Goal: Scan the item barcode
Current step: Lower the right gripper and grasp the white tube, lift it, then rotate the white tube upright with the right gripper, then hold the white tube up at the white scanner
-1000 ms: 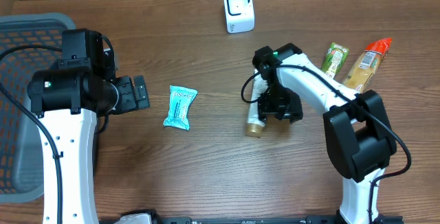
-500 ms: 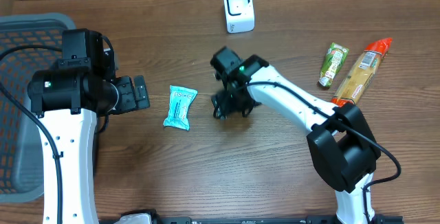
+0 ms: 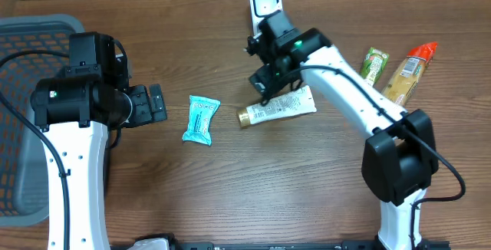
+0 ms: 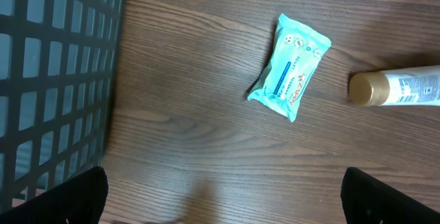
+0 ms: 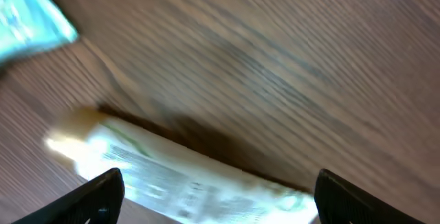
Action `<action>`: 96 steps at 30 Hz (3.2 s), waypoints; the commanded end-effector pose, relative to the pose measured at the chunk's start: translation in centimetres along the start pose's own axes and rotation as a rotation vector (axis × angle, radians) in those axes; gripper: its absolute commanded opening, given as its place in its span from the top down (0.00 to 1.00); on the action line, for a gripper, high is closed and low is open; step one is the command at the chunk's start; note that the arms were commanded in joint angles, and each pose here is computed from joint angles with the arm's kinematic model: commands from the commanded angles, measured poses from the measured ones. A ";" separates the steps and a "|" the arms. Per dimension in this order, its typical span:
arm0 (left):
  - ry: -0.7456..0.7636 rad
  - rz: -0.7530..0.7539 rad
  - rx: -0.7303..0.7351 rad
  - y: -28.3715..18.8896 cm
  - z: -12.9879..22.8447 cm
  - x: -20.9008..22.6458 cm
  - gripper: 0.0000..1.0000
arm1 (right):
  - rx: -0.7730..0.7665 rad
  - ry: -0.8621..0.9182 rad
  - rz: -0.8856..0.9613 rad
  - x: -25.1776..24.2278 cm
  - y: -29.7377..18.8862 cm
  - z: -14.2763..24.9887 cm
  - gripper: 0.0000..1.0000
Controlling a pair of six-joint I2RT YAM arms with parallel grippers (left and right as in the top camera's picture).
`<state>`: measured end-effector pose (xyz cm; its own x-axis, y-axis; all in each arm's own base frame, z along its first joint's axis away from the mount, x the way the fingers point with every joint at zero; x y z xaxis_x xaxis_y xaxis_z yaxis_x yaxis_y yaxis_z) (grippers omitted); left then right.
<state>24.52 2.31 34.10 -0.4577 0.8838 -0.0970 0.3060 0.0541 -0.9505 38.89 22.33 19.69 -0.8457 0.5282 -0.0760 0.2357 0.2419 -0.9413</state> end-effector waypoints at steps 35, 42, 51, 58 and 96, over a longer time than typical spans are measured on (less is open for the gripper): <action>0.017 -0.004 -0.010 -0.3 -0.2 0.1 0.00 | 0.025 -0.034 -0.446 -1.3 8.3 6.6 0.87; 0.017 -0.004 -0.010 -0.3 -0.2 0.1 0.00 | 0.034 0.343 -0.547 -0.7 8.0 5.9 0.55; 0.017 -0.004 -0.010 -0.3 -0.2 0.1 0.01 | 0.046 0.332 -0.547 0.0 8.9 5.5 0.40; 0.017 -0.004 -0.010 -0.3 -0.2 0.1 0.01 | 0.103 0.330 -0.540 0.7 10.1 6.3 0.65; 0.017 -0.004 -0.010 -0.3 -0.2 0.1 0.01 | -0.281 0.456 0.105 -6.5 -11.9 -1.1 0.96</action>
<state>24.52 2.31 34.10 -0.4577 0.8838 -0.0970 0.3060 0.0541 -0.9505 40.87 17.87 30.87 -0.6707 0.6862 0.2816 0.2702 0.5796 -0.7688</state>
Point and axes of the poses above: each gripper's point midway between its finger pads, its own y axis out along the fingers, its own x axis along the line the jaws close on, z = x × y, the point moved 10 cm from there along -y, back along the fingers, and after that the axes turned 13 degrees about -y, right-handed, at the moved point
